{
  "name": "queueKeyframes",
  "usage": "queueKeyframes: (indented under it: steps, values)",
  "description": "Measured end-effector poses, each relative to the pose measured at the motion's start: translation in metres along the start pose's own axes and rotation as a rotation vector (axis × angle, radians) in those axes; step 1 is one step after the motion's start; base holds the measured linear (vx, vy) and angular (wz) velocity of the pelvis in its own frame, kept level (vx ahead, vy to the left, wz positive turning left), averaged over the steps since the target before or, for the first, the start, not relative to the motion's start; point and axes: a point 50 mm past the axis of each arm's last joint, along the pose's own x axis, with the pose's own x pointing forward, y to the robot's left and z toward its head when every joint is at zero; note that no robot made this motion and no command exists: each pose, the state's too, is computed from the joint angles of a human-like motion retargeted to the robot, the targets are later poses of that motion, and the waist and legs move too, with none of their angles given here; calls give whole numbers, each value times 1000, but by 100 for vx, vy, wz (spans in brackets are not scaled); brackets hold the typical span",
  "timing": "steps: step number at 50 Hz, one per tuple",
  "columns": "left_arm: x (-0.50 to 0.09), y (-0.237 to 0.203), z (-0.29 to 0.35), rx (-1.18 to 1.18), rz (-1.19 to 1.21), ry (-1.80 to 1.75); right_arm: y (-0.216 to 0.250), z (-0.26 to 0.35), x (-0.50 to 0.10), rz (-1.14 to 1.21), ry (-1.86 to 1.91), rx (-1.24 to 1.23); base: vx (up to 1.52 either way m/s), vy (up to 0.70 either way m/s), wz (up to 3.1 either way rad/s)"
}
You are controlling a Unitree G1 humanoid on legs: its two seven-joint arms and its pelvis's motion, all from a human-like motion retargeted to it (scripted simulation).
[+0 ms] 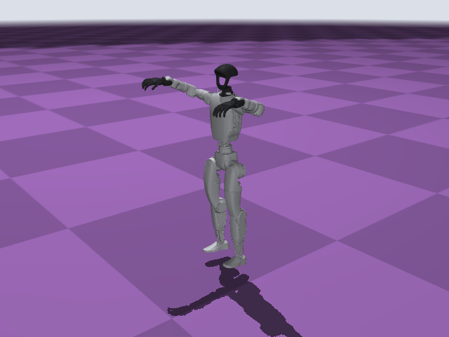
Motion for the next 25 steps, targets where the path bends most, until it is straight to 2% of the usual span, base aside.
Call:
queueKeyframes:
  steps: [25]
  values:
    - [1, 3, 8, 25, 0, -23, -7, -10, -5, -6, 49, -22, 0, 0, 0]
